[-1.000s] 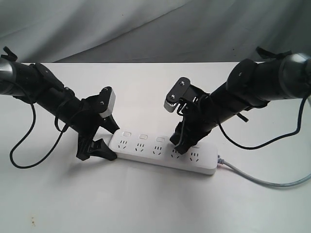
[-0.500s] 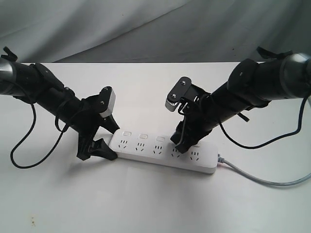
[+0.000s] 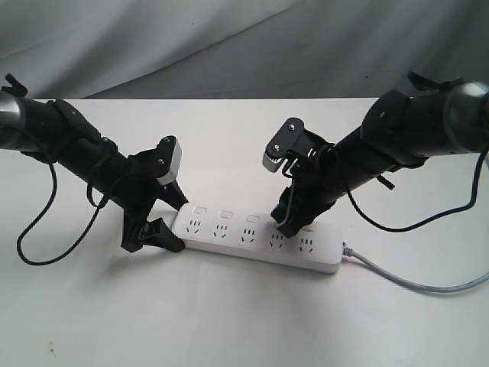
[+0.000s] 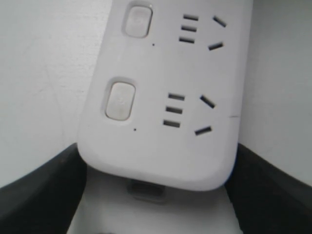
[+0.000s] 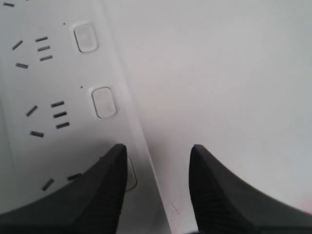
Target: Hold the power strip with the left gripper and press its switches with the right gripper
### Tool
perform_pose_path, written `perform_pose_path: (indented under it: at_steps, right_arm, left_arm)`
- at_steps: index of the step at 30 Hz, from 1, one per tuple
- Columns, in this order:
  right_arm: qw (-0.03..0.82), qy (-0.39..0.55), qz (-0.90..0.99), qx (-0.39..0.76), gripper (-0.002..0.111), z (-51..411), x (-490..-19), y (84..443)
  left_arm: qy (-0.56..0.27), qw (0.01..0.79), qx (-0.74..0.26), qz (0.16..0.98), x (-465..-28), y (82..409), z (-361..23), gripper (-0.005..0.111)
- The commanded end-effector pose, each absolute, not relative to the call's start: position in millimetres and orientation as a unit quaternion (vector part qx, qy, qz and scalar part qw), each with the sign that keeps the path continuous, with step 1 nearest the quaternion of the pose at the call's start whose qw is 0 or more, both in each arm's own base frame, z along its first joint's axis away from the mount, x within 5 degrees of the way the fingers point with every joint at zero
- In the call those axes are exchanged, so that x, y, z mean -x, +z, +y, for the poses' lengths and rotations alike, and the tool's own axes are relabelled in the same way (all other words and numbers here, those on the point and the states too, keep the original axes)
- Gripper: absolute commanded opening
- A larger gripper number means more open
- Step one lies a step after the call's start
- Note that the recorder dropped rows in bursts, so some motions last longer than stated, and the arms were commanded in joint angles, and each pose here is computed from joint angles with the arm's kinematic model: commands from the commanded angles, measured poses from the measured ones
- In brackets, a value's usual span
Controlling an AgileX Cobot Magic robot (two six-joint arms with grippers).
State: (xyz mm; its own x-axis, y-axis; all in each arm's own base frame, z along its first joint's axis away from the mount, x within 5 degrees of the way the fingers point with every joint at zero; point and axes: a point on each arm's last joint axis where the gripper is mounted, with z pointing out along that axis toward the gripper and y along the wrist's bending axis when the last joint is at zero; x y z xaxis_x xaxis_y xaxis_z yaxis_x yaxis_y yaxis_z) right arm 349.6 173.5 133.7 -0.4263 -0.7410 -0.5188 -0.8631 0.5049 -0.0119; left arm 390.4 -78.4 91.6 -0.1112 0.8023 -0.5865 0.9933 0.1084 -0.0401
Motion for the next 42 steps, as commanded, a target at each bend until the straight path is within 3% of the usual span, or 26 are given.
perform_pose_path:
  at_steps: [1, 42]
  right_arm:
    - [0.245, 0.128, 0.835, 0.475, 0.039, 170.2, -350.0, 138.0]
    - [0.194, 0.146, 0.843, 0.480, 0.039, 176.1, -344.9, 104.8]
  left_arm:
    - [-0.218, 0.208, -0.637, 0.710, -388.8, 87.8, -79.6, 0.066]
    - [-0.218, 0.208, -0.637, 0.710, -388.8, 87.8, -79.6, 0.066]
